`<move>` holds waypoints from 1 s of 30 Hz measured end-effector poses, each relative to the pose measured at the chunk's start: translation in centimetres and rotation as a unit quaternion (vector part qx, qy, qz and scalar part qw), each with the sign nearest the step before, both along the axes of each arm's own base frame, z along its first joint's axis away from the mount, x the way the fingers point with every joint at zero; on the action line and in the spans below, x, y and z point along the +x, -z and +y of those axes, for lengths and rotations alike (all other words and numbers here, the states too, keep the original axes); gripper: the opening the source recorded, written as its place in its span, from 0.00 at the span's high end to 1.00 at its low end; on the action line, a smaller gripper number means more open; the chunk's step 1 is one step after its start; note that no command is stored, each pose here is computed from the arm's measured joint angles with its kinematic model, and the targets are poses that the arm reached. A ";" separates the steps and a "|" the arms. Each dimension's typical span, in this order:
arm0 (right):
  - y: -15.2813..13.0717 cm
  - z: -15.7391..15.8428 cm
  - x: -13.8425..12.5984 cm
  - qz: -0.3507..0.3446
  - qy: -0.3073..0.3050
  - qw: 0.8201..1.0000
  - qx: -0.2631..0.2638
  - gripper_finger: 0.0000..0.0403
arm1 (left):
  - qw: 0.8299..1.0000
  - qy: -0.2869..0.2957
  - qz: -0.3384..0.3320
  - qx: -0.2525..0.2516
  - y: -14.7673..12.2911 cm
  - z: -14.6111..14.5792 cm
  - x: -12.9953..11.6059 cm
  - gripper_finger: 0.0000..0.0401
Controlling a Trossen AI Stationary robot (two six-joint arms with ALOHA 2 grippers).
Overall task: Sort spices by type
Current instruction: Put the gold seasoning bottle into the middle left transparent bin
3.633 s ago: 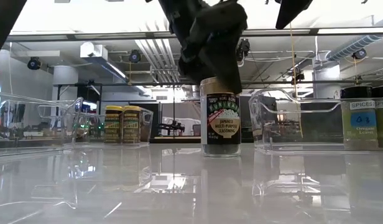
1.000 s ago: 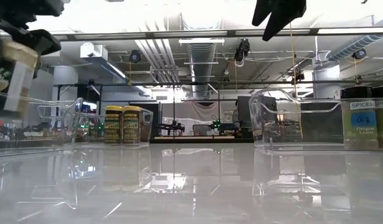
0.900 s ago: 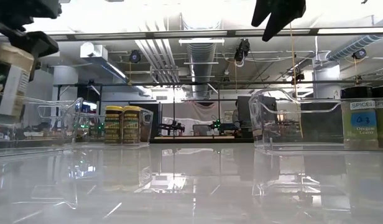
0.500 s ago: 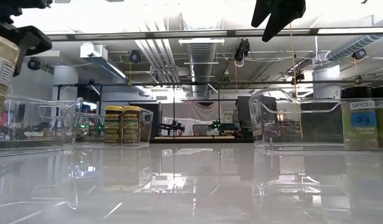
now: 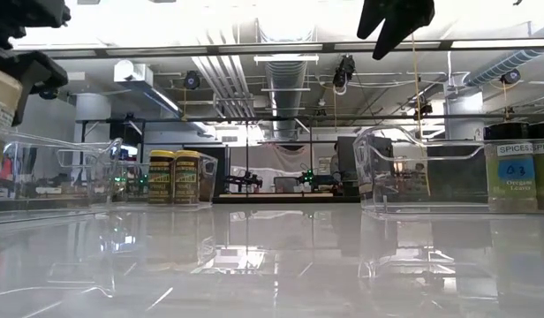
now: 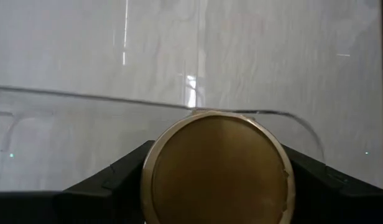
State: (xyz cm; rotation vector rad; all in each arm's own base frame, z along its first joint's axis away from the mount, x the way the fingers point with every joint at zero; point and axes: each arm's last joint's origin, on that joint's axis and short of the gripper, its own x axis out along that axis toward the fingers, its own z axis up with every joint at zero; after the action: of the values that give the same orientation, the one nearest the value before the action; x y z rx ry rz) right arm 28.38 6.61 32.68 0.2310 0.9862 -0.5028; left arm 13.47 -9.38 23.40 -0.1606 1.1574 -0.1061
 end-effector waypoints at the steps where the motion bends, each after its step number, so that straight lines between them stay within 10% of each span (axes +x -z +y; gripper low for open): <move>1: 0.0 0.0 0.0 -0.001 0.003 1.000 0.002 0.10 | 1.000 -0.003 0.003 0.001 0.2 0.0 0.0 0.37; 30: 0.0 0.0 0.0 -0.008 0.025 1.000 0.014 0.10 | 0.999 0.030 0.015 -0.001 2.3 -1.6 0.8 0.34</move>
State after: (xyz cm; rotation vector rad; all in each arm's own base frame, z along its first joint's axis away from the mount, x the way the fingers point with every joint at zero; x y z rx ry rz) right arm 28.40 6.62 32.64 0.2846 0.9734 -0.5326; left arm 14.28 -10.99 21.14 -0.1291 1.1927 -0.1588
